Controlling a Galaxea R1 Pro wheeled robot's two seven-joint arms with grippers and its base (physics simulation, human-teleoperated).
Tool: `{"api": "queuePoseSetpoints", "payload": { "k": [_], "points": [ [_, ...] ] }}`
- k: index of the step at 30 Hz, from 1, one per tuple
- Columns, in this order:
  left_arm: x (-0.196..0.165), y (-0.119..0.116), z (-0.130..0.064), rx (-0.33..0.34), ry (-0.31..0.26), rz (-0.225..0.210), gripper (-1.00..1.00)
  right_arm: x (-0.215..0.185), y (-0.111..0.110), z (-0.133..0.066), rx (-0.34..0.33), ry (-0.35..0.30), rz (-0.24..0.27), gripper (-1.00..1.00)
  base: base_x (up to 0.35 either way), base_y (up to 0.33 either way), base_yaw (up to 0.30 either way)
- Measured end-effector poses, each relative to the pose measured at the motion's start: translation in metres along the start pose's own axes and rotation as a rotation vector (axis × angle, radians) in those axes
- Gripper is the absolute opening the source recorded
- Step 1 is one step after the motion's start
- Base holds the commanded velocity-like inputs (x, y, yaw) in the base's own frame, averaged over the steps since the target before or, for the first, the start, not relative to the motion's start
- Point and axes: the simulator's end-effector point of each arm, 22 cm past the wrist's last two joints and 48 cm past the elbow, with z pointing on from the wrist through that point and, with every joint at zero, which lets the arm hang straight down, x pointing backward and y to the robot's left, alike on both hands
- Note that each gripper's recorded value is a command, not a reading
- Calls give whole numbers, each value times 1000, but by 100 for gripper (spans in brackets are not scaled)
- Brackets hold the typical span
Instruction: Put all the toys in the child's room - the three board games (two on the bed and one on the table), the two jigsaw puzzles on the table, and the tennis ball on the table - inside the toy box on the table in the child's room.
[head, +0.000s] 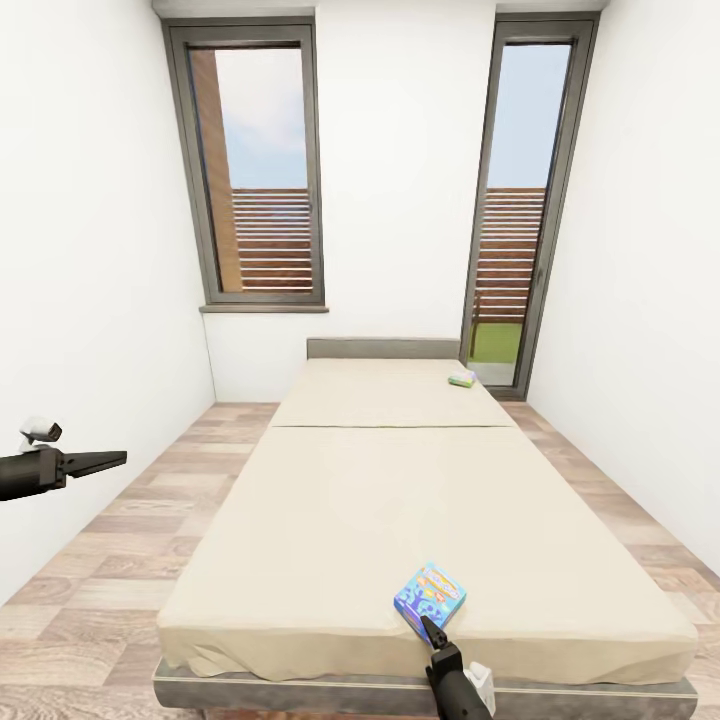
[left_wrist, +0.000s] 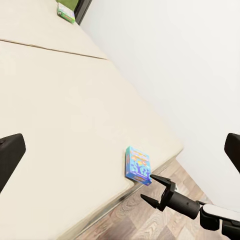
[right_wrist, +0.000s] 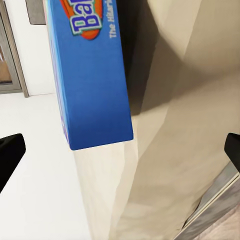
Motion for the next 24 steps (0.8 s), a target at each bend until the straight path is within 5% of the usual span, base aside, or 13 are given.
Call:
{"api": "queuePoseSetpoints", "payload": {
  "k": [24],
  "points": [
    [-1, 0, 0, 0, -2, -2, 100, 1, 0, 0, -1, 1, 1, 100, 37, 15, 0]
  ]
}}
